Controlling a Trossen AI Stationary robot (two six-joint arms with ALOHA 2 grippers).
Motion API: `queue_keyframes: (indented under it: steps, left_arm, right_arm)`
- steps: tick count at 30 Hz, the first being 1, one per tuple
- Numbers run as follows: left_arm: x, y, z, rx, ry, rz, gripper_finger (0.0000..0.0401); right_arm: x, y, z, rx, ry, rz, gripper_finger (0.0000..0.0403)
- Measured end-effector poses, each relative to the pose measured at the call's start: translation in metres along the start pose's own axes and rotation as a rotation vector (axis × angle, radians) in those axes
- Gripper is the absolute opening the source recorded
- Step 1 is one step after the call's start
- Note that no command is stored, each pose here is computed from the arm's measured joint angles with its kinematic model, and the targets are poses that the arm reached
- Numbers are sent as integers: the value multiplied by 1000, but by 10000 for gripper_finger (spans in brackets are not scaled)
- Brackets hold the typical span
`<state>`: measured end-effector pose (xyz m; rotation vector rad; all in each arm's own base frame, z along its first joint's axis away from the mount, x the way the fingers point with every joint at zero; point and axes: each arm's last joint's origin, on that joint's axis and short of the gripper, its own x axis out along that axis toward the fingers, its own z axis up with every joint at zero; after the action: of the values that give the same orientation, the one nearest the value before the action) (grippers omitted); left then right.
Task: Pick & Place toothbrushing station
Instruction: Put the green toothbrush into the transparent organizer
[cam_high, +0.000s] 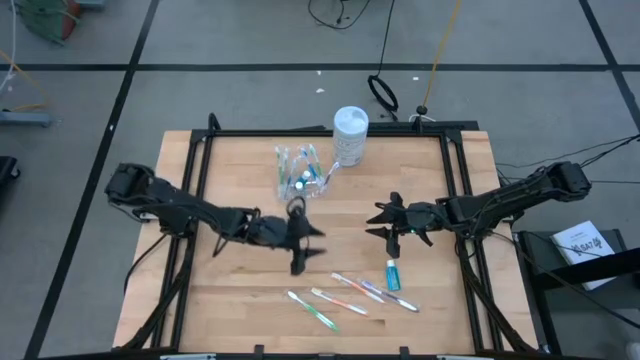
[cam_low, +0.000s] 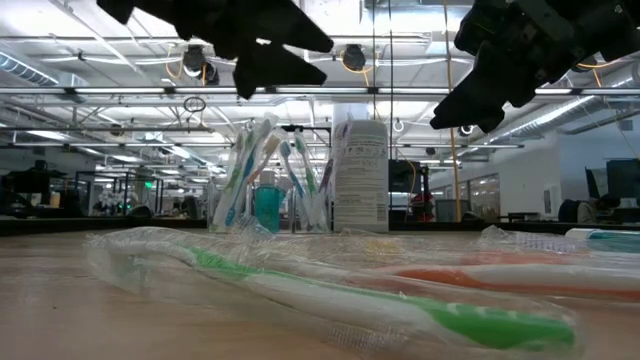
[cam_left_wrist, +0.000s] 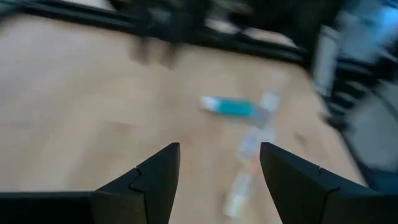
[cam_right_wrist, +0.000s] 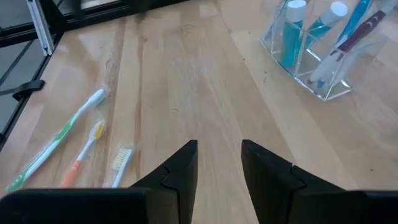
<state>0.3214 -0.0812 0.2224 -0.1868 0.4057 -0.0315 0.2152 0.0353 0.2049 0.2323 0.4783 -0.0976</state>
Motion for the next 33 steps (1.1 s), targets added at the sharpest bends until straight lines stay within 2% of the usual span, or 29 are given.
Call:
queue_keyframes:
  steps: [3,5,10,13,19,24,29,33]
  left_arm:
    - [12,-13,-15,48,55,-162,230]
    - [19,-20,-28,96,108,-222,230]
    - [32,-30,-56,279,185,-256,230]
    - [36,-33,-66,339,210,-285,230]
    - [38,-46,-59,366,182,-346,230]
    - [38,-73,-39,387,126,-340,229]
    - [42,-103,-49,399,261,-344,229]
    - [38,-117,-63,414,415,-339,229]
  right_arm:
    - [0,0,0,1,-3,1,116]
    - [0,0,0,0,-3,1,116]
    - [0,0,0,-9,-3,1,116]
    - [0,0,0,-11,-3,1,116]
    - [0,0,1,-42,-11,3,116]
    - [0,1,2,-54,-25,6,116]
    - [0,1,5,-65,-47,13,116]
    - [0,2,6,-63,-58,16,116]
